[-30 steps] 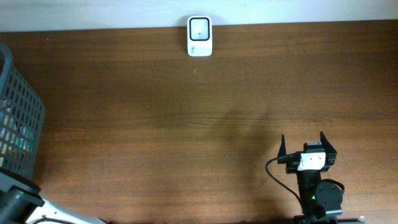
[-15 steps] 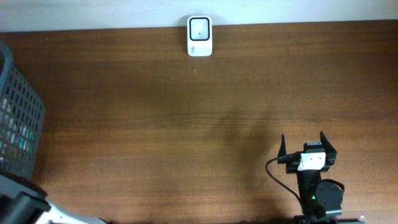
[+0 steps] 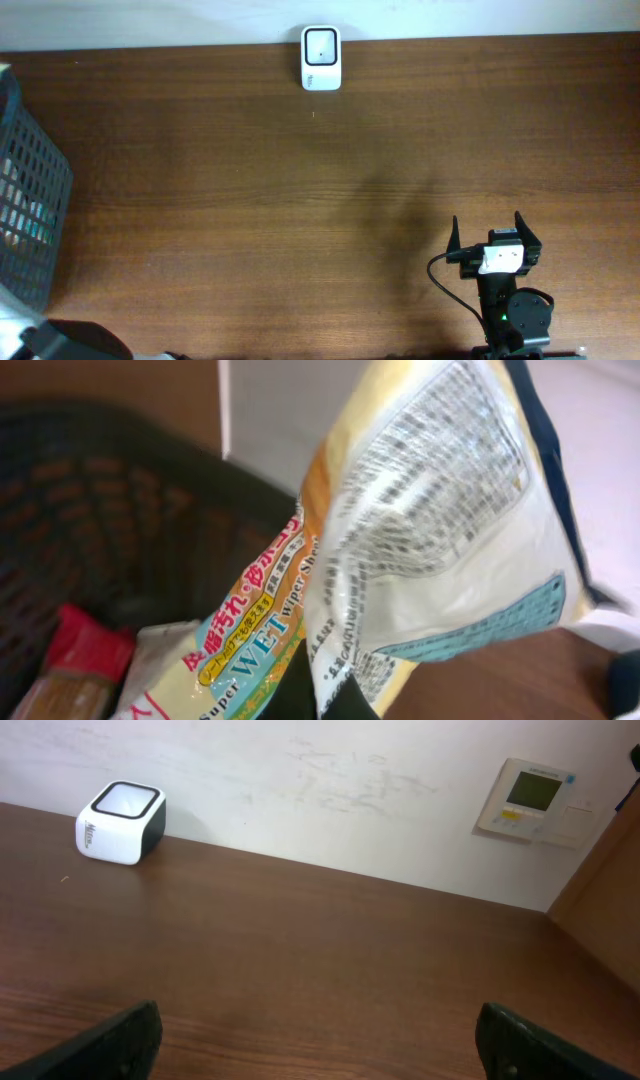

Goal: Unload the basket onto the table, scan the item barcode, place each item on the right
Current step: 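Reach the left gripper into the grey basket and grasp the wet-wipe pack, then carry the wet-wipe pack to the table center and release it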

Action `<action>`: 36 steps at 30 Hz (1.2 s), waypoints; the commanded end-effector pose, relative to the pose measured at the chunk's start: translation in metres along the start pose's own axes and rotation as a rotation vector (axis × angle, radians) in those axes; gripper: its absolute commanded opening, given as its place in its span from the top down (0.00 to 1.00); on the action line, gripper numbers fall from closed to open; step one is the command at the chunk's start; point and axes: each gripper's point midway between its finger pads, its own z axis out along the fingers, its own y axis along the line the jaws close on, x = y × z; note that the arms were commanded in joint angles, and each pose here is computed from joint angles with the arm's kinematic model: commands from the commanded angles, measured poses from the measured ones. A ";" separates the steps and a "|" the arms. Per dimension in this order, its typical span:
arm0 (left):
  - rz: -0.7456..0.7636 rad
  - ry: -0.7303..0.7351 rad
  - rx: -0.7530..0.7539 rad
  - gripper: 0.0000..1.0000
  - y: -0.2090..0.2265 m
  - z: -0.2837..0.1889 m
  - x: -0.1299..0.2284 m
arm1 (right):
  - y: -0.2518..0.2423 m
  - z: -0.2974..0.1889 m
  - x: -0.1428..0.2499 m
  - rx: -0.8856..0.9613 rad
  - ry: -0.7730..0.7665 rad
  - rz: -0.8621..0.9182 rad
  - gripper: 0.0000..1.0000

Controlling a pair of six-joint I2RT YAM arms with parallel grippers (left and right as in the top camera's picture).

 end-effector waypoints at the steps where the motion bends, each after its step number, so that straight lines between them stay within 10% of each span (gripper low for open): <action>1: 0.094 -0.172 -0.045 1.00 -0.039 -0.047 -0.049 | -0.004 0.000 0.004 0.022 0.010 0.003 0.01; 10: 0.173 -0.044 0.189 1.00 -0.164 -0.060 -0.008 | -0.004 0.000 0.004 0.022 0.010 0.003 0.01; 23: 0.576 0.759 0.701 1.00 -0.412 0.011 0.305 | -0.004 0.000 0.004 0.022 0.010 0.003 0.01; 28: 0.789 1.040 0.769 1.00 -0.432 -0.011 0.429 | -0.004 0.000 0.004 0.022 0.010 0.003 0.01; 36: 1.041 1.087 1.027 1.00 -0.444 -0.064 0.463 | -0.004 0.000 0.004 0.022 0.010 0.003 0.01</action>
